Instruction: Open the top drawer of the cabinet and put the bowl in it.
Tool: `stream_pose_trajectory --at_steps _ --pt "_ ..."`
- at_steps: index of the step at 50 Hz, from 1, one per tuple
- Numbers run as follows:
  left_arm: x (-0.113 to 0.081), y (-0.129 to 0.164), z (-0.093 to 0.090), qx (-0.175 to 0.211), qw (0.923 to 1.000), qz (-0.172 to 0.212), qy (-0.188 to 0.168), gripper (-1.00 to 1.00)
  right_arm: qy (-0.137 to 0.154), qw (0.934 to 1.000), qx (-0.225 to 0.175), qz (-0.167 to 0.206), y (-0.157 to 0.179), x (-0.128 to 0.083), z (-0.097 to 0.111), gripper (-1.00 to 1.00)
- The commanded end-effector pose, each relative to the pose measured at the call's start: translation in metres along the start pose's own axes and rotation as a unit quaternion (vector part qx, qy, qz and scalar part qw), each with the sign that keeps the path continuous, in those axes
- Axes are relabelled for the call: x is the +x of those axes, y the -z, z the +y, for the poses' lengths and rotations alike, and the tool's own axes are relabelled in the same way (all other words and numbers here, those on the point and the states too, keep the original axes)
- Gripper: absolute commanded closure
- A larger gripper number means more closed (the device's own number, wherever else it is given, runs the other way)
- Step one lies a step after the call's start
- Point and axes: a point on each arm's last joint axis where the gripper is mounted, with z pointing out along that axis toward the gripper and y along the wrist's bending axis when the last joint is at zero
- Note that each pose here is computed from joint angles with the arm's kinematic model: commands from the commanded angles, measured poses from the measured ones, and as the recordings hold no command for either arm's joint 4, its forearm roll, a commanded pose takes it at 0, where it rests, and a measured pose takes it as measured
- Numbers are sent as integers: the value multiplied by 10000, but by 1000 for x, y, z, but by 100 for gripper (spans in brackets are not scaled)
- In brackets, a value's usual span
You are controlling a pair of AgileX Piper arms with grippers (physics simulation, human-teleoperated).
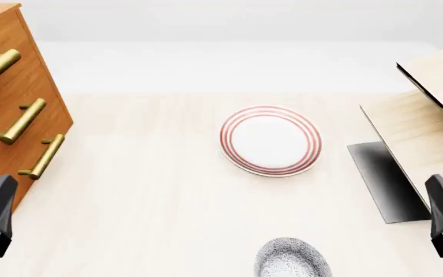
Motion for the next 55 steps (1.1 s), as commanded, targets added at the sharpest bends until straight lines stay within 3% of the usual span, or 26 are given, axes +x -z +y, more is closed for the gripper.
stream_pose_trajectory --at_steps 1,55 --pt "-2 0 0 -1 10000 0 1 -100 1 10000 0 -2 0 -1 0 -100" --pt "-10 0 1 -57 10000 67 25 -100 0 10000 -10 15 -1 -1 0 -100"
